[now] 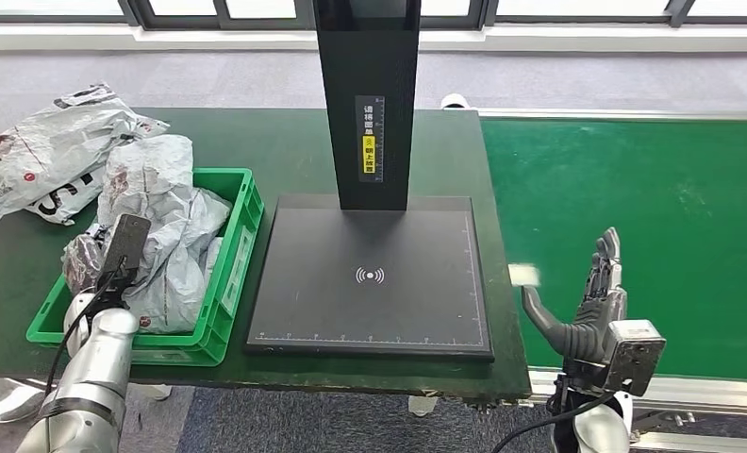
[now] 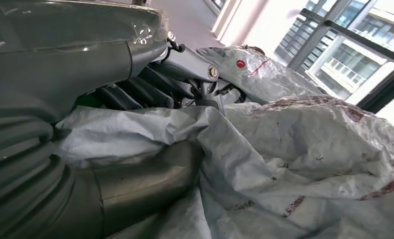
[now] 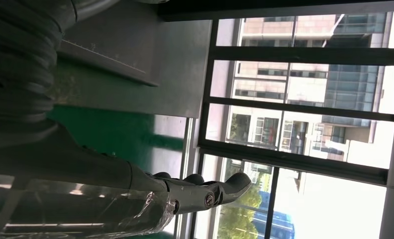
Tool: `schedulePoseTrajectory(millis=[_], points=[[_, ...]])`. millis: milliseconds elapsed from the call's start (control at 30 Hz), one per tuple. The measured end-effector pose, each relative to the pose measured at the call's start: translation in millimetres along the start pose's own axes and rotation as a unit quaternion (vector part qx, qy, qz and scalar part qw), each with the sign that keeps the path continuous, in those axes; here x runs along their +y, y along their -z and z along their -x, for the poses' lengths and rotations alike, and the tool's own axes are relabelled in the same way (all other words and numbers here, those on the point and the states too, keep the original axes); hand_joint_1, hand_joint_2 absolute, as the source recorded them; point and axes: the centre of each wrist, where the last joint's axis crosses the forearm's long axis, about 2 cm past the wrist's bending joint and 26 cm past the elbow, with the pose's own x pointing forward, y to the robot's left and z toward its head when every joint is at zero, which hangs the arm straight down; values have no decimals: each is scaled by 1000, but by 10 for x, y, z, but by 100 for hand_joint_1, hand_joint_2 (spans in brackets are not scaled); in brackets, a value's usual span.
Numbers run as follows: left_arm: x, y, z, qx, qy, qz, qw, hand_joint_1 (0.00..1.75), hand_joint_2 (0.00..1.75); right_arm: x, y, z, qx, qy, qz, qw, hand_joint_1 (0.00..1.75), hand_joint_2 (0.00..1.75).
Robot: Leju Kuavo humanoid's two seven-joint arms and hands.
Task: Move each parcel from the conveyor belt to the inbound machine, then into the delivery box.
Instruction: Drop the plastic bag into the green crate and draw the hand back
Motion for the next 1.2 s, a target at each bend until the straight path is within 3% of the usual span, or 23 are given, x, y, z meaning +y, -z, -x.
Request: schedulePoseTrajectory(millis=[267,500,833,1000,1200], points=[[5,15,110,75,66,-9,995,0,175,32,-20,86,9,-1,-5,1000,0,175],[67,29,126,88,124,-28,988,0,175,47,-1,87,16,-4,-9,1000,0,175],[149,-140,47,43,100,-90,990,0,175,44,5,69,16,-7,-8,1000,0,175],[309,-268,-124,-8,58,-165,985,0,175,48,-6,70,17,-11,-5,1000,0,175],[449,-357,-283,-54,33,-205,977,0,175,55,-8,70,16,-12,-4,1000,0,175]])
